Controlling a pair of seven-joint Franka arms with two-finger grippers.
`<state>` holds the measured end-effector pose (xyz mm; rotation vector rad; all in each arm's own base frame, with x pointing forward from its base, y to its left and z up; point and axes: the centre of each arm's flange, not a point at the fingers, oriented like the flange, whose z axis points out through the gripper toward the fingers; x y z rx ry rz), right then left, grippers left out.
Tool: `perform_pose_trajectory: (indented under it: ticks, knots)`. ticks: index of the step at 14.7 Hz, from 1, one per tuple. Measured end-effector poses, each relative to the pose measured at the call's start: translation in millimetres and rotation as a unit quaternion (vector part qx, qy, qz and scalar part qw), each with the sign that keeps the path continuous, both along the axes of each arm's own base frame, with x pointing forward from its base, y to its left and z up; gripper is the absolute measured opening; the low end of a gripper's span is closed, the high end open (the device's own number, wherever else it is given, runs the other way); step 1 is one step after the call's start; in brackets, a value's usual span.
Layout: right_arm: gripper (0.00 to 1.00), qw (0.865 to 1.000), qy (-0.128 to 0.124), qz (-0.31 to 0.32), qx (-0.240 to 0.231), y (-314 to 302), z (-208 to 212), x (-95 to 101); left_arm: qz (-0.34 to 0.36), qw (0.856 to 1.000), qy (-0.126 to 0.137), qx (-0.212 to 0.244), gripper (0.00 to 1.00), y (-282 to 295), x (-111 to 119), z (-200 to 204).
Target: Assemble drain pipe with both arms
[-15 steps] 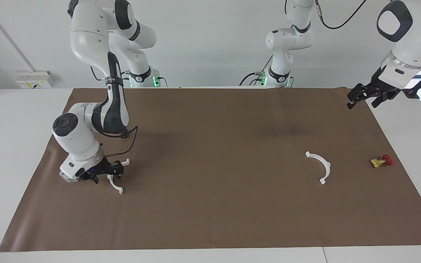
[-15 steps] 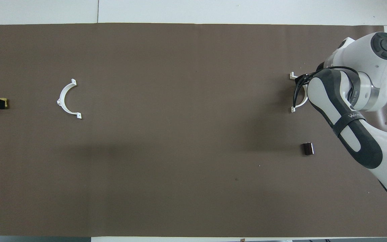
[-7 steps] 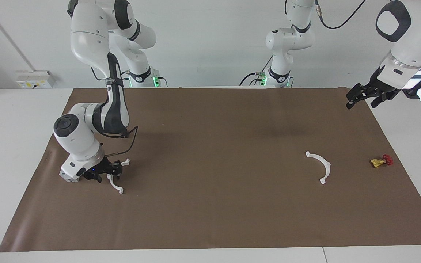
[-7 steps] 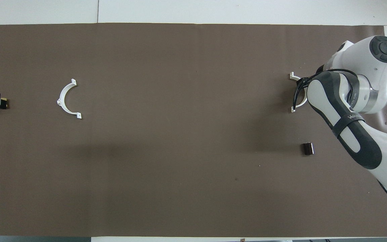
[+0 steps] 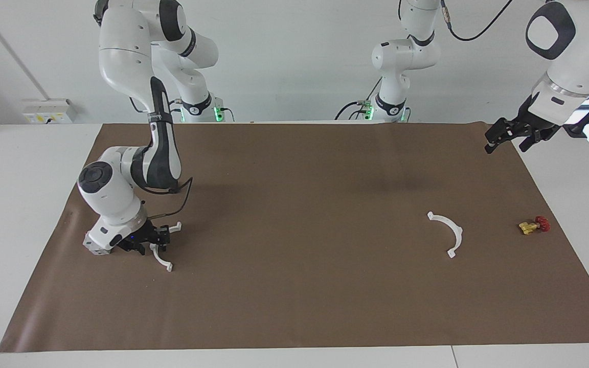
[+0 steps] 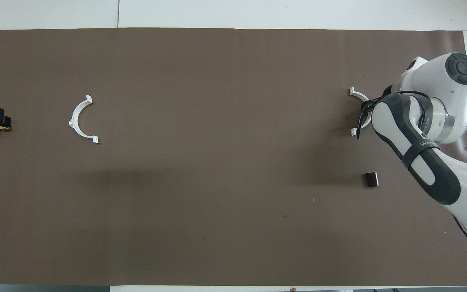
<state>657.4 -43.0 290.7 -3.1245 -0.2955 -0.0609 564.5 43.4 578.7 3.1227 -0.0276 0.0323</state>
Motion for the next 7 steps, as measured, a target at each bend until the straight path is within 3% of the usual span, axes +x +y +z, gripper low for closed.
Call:
perform_pose_trajectory:
  ticks: [7]
  knots:
    - [0.51,1.000,0.000,0.001,0.001,1.2,1.2,-1.3,-0.009,1.000,-0.017,0.004,1.00,-11.5,38.8,-114.4]
